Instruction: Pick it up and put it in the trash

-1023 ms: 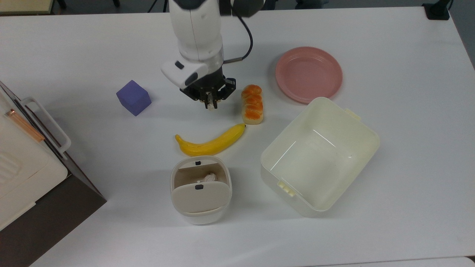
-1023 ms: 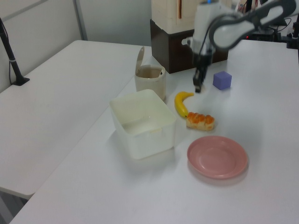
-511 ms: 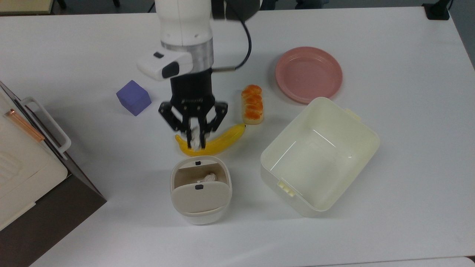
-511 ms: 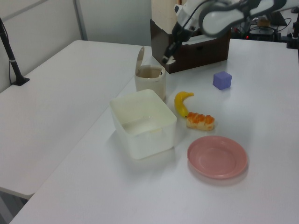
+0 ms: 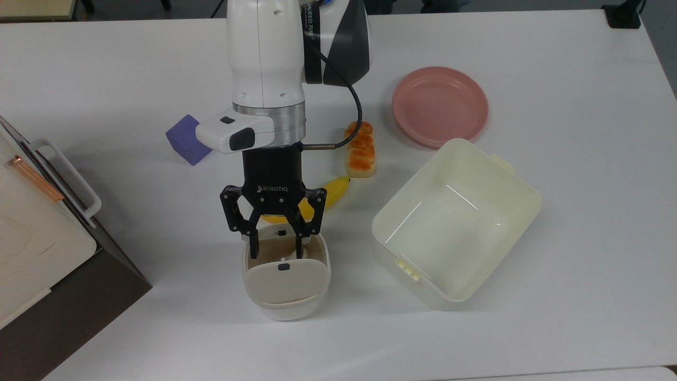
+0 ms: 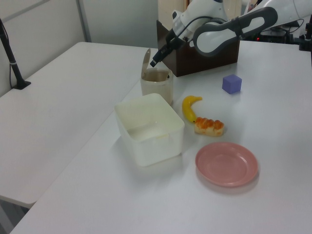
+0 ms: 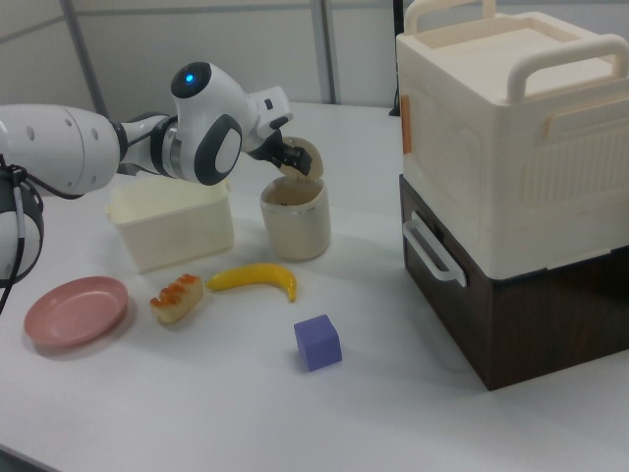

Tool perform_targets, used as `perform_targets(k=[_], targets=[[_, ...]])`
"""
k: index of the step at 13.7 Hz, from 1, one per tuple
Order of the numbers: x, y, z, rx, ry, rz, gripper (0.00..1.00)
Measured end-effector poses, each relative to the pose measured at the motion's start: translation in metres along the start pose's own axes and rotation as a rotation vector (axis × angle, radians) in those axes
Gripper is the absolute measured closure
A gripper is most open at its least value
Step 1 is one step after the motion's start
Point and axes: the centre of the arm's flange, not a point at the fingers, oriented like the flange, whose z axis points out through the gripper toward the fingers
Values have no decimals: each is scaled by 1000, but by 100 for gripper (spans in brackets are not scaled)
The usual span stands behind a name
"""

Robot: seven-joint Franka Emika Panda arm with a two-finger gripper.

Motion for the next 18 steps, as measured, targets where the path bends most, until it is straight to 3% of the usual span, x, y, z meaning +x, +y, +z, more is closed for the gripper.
perform_targets(k=[2,3,6,11,14,18], targets=[[2,-2,0,2,5,23,15],[4,-4,-2,4,9,62,0],[7,-4,-12,-2,-51,119,0],[6,10,-108,-65,-455,114,0],[0,12,-133,-81,-549,81,0],[-15,15,-133,-93,-653,28,0]])
